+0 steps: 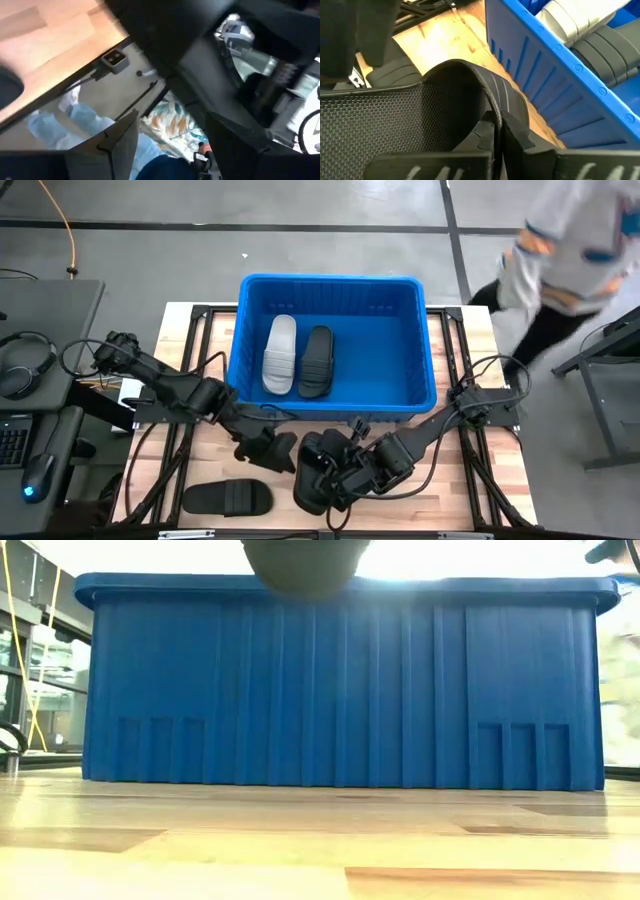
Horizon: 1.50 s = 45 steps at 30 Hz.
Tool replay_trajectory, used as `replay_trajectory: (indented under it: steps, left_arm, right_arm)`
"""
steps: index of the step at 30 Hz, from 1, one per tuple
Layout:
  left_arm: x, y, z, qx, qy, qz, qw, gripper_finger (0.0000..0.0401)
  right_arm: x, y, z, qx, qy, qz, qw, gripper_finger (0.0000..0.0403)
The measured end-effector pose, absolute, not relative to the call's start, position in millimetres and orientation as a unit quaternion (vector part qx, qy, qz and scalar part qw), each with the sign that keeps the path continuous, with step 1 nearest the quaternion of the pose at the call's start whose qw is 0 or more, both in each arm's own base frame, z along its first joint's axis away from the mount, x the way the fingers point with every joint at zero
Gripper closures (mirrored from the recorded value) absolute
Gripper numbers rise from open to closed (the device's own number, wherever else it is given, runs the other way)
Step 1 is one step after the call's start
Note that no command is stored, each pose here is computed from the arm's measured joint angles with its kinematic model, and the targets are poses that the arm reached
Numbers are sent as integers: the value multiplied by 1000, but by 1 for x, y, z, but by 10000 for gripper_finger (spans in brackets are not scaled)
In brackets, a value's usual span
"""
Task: Pick and place slides into bin
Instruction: Put the black slide into the blue bin
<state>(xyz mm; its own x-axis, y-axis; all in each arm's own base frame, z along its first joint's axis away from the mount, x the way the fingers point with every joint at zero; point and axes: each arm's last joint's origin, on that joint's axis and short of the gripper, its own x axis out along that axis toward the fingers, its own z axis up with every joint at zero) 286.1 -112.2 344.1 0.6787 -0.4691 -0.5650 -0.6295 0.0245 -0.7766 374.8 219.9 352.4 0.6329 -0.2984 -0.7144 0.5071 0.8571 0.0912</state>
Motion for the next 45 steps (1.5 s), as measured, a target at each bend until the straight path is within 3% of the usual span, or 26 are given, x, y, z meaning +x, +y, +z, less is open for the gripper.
replay_trajectory:
  steps: [8, 13, 23, 28, 35, 45]
  left_arm:
    - [283, -108, 375, -747, 255, 7, 613, 185]
    - [283, -110, 361, -731, 297, 44, 613, 185]
    - [281, -129, 359, -731, 303, 31, 611, 185]
    - [291, -133, 358, -744, 281, 15, 605, 185]
    - [315, -149, 334, -746, 328, -16, 579, 185]
    - [309, -163, 344, -751, 302, -45, 586, 185]
  right_arm:
    - [373, 217, 351, 142, 369, -242, 886, 403]
    - [375, 215, 352, 138, 366, -239, 889, 403]
    - [378, 213, 352, 136, 363, -237, 891, 403]
    - [384, 211, 355, 128, 346, -225, 902, 403]
    - [389, 204, 349, 129, 373, -219, 892, 403]
    - [379, 222, 348, 143, 338, -251, 896, 403]
